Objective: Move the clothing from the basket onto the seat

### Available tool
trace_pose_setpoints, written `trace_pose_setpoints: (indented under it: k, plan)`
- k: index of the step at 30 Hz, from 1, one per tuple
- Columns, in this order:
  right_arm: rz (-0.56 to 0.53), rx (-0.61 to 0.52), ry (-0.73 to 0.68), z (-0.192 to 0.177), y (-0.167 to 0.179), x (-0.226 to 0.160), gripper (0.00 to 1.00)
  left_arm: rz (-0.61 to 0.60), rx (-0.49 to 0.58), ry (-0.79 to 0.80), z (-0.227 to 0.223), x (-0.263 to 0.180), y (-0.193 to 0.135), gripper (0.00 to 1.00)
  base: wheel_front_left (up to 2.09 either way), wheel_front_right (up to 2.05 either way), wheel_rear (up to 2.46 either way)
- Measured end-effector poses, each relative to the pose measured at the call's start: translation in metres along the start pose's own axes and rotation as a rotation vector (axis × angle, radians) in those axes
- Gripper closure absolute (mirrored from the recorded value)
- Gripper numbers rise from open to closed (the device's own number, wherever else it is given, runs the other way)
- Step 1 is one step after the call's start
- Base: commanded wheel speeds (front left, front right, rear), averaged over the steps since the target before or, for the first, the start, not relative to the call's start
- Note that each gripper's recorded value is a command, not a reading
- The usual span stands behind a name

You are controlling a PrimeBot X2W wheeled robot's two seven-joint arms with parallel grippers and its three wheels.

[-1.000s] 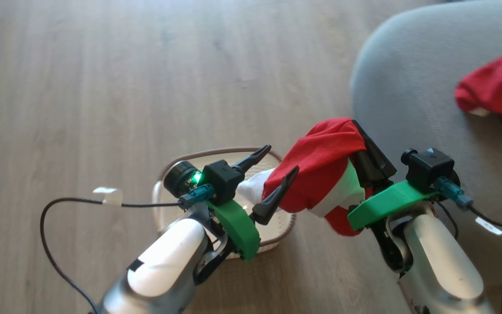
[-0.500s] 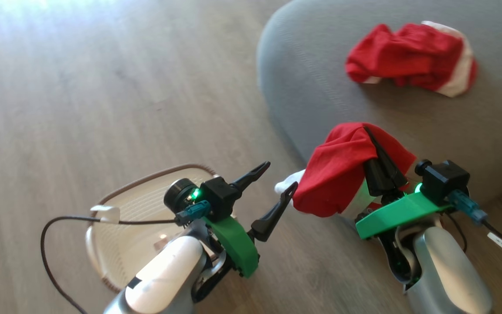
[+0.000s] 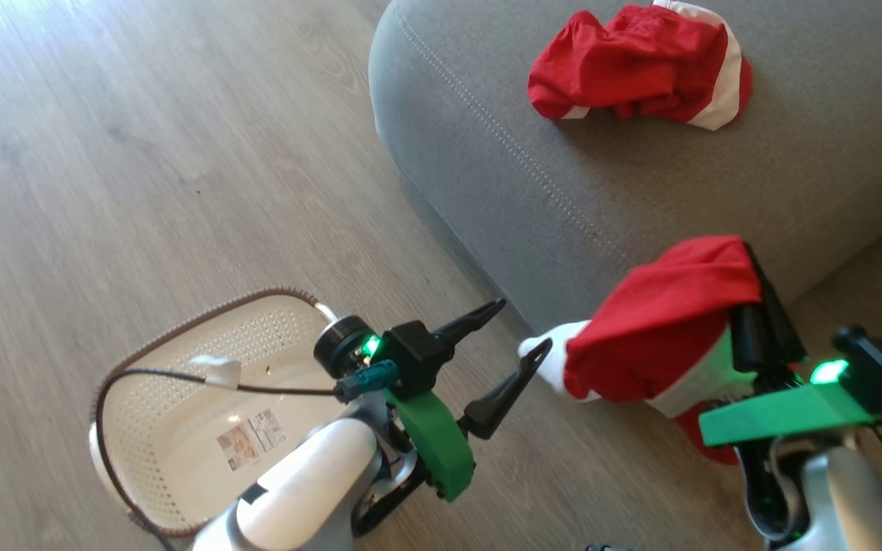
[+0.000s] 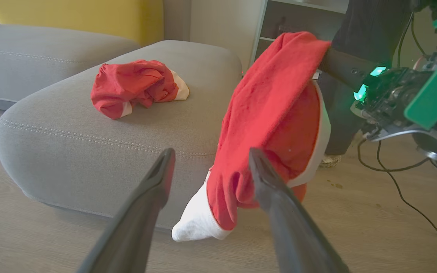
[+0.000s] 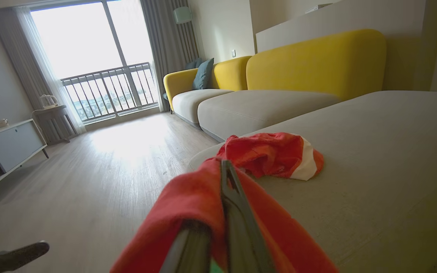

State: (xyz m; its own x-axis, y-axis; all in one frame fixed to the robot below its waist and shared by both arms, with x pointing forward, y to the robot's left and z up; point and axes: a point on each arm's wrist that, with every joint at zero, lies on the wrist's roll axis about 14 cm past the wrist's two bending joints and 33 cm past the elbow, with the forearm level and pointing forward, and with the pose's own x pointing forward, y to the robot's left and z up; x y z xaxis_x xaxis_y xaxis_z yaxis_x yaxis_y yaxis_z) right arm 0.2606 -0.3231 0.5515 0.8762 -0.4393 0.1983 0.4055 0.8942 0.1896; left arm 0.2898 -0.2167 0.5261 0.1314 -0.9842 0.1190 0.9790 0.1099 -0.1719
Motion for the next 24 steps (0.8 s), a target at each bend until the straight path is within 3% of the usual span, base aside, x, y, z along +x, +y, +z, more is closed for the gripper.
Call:
trace_pose_setpoints:
  k: [11,24]
  plan:
    - [-0.039,-0.070,0.000,0.003,-0.011,0.005,1.00,-0.009,-0.016,-0.004,-0.005,-0.002,0.015,0.00,0.00,0.00,0.00]
    - [0.077,-0.393,-0.150,0.068,-0.009,0.102,1.00,0.043,-0.056,0.044,-0.038,-0.022,0.056,0.00,0.00,0.00,0.00]
